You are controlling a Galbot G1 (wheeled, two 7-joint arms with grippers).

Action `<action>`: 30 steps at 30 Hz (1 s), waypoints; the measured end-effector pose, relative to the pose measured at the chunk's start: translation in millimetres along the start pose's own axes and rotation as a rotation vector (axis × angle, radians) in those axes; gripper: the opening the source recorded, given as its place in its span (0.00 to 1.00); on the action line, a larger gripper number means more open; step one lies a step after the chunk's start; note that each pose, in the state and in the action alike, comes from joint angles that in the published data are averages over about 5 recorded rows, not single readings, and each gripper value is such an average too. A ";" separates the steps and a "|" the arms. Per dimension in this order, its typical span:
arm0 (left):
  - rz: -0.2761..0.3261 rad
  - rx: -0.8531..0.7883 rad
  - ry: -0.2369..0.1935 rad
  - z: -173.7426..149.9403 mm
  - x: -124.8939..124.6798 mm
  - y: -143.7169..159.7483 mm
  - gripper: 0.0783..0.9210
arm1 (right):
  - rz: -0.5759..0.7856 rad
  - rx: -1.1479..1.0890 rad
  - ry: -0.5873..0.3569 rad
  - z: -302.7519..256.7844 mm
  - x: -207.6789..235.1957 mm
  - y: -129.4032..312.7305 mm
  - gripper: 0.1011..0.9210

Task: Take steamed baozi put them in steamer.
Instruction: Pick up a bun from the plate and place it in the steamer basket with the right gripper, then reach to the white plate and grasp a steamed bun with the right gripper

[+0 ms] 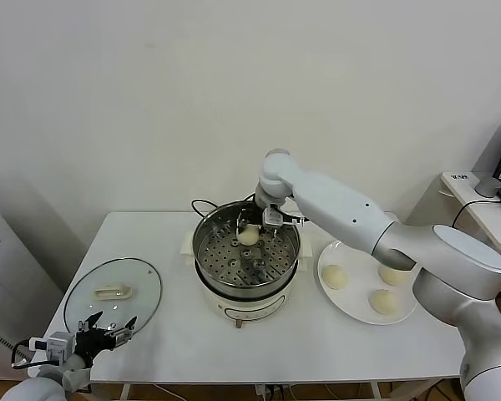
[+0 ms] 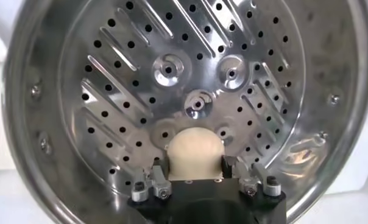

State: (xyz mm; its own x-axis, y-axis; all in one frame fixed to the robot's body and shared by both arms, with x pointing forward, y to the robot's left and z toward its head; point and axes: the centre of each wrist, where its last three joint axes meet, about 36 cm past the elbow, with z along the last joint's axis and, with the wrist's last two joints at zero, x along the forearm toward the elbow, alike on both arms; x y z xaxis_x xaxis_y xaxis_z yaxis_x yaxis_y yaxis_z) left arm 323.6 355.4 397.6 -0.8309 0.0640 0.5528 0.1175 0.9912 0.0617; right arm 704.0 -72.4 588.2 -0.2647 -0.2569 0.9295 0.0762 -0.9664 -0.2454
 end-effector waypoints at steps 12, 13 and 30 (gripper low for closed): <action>0.004 -0.001 -0.008 -2.8 2.2 -1.4 0.88 | 0.030 -0.086 -0.041 22.6 37.2 19.2 0.88; 0.004 -0.002 -0.009 -3.0 2.3 -1.4 0.88 | 0.033 -0.102 -0.050 26.6 43.9 23.2 0.88; 0.004 0.000 -0.010 -6.1 1.3 2.8 0.88 | 0.023 -0.635 -0.175 60.3 131.9 162.8 0.88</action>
State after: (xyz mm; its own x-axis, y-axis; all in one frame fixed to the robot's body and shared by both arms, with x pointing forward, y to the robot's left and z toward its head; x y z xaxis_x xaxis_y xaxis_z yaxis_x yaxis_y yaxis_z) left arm 326.3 357.5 403.6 -0.8358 0.0689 0.5447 0.1207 0.9909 0.0600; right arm 739.5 -263.3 687.5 -0.1053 -0.3244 0.9400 -0.5160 -0.7903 -0.3305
